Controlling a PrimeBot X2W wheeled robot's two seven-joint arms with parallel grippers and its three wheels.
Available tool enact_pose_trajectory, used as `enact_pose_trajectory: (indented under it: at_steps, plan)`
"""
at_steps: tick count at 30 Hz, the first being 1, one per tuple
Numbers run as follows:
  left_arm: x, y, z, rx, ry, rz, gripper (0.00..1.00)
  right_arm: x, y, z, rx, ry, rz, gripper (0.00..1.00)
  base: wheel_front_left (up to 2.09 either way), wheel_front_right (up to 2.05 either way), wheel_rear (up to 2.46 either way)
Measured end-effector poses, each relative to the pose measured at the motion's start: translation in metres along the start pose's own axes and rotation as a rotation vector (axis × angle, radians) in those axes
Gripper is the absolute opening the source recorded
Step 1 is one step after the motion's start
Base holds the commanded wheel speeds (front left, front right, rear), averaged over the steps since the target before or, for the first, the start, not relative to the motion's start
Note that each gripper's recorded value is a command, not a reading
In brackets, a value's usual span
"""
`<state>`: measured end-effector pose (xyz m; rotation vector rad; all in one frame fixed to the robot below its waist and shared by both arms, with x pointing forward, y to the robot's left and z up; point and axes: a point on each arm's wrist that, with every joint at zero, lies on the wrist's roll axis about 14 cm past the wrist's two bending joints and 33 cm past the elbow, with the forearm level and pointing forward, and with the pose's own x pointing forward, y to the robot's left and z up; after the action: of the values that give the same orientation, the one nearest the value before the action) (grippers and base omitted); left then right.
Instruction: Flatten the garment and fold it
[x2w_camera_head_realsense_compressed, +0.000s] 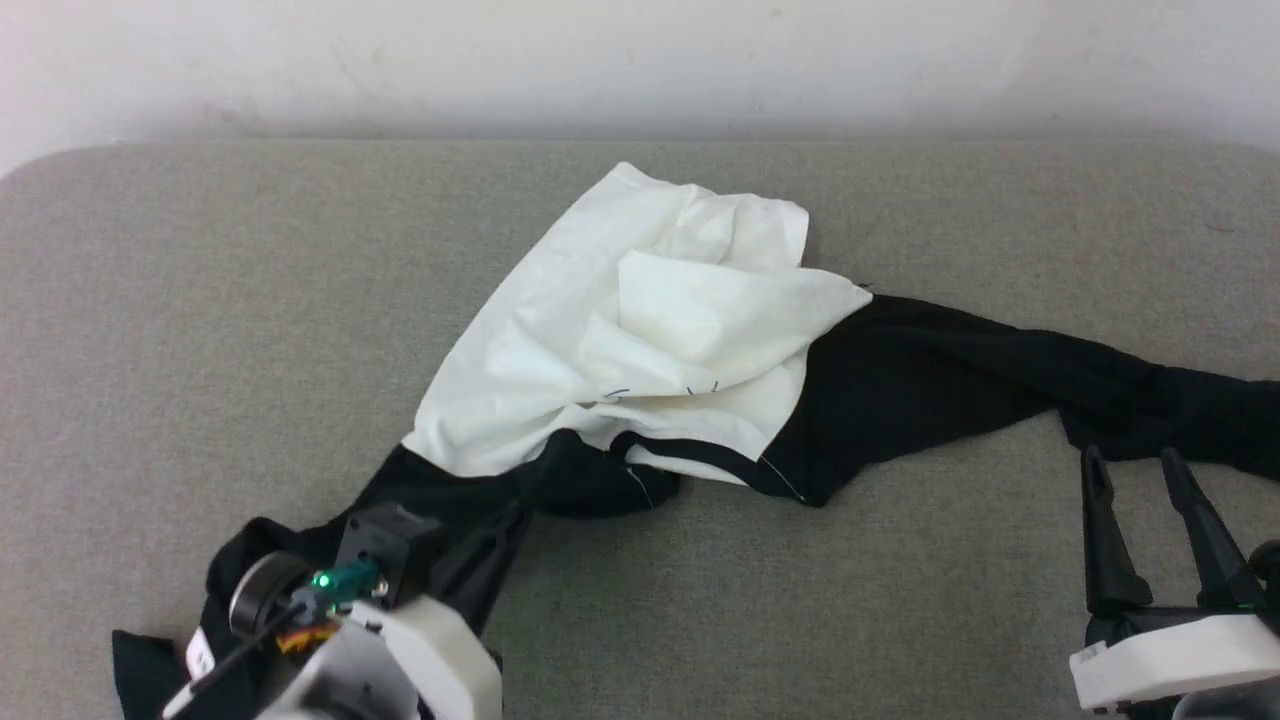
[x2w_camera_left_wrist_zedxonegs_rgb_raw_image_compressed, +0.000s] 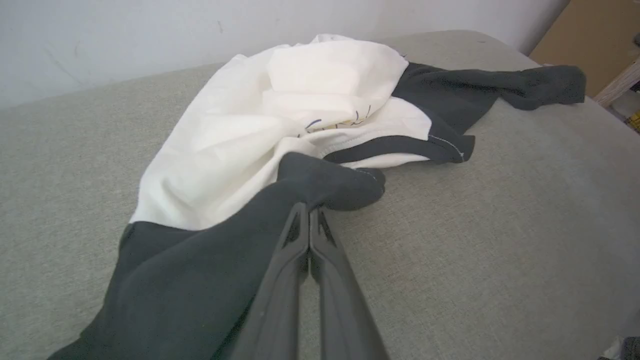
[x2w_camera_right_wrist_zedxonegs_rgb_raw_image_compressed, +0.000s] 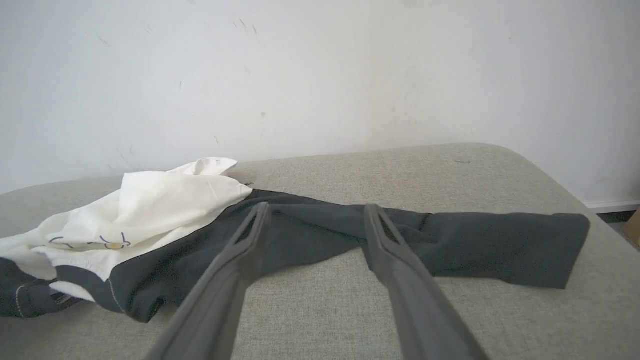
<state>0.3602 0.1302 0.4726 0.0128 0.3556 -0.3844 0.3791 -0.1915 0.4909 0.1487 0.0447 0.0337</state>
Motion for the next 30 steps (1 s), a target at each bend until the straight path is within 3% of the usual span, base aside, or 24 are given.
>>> enact_pose_trajectory:
  at_steps: [3, 11, 14, 16, 17, 21, 25, 27, 30]
  plan:
    - [-0.021, -0.014, -0.007, -0.041, 0.053, -0.036, 0.00, -0.001, 0.005, -0.002, 0.009, 0.006, 0.013, 1.00, 0.00, 0.00, 0.00]
    - [-0.097, -0.036, -0.108, -0.295, 0.495, -0.024, 0.00, 0.002, 0.011, -0.007, 0.020, 0.019, 0.034, 1.00, 0.00, 0.00, 0.00]
    - [-0.114, -0.040, -0.131, -0.358, 0.583, -0.010, 0.00, 0.003, 0.013, -0.008, 0.020, 0.025, 0.039, 1.00, 0.00, 0.00, 0.00]
    - [-0.112, -0.032, -0.130, -0.348, 0.548, 0.019, 0.47, 0.004, 0.014, -0.008, 0.019, 0.028, 0.043, 1.00, 0.00, 0.00, 0.00]
    - [-0.109, -0.029, -0.127, -0.341, 0.518, 0.034, 1.00, 0.004, 0.014, -0.008, 0.019, 0.027, 0.045, 1.00, 0.00, 0.00, 0.00]
    - [-0.086, -0.034, -0.097, -0.398, 0.330, 0.019, 1.00, 0.004, 0.017, -0.005, 0.019, 0.025, 0.053, 1.00, 0.00, 0.00, 0.00]
    - [-0.068, -0.037, -0.037, -0.519, 0.037, -0.011, 1.00, 0.002, 0.021, -0.001, 0.018, 0.017, 0.063, 1.00, 0.00, 0.00, 0.00]
    - [-0.065, -0.023, -0.007, -0.508, -0.115, 0.018, 1.00, 0.003, 0.023, 0.001, 0.012, 0.016, 0.070, 1.00, 0.00, 0.00, 0.00]
    - [-0.070, 0.017, 0.033, -0.364, -0.342, 0.156, 1.00, 0.004, 0.024, 0.004, 0.010, 0.009, 0.074, 1.00, 0.00, 0.00, 0.00]
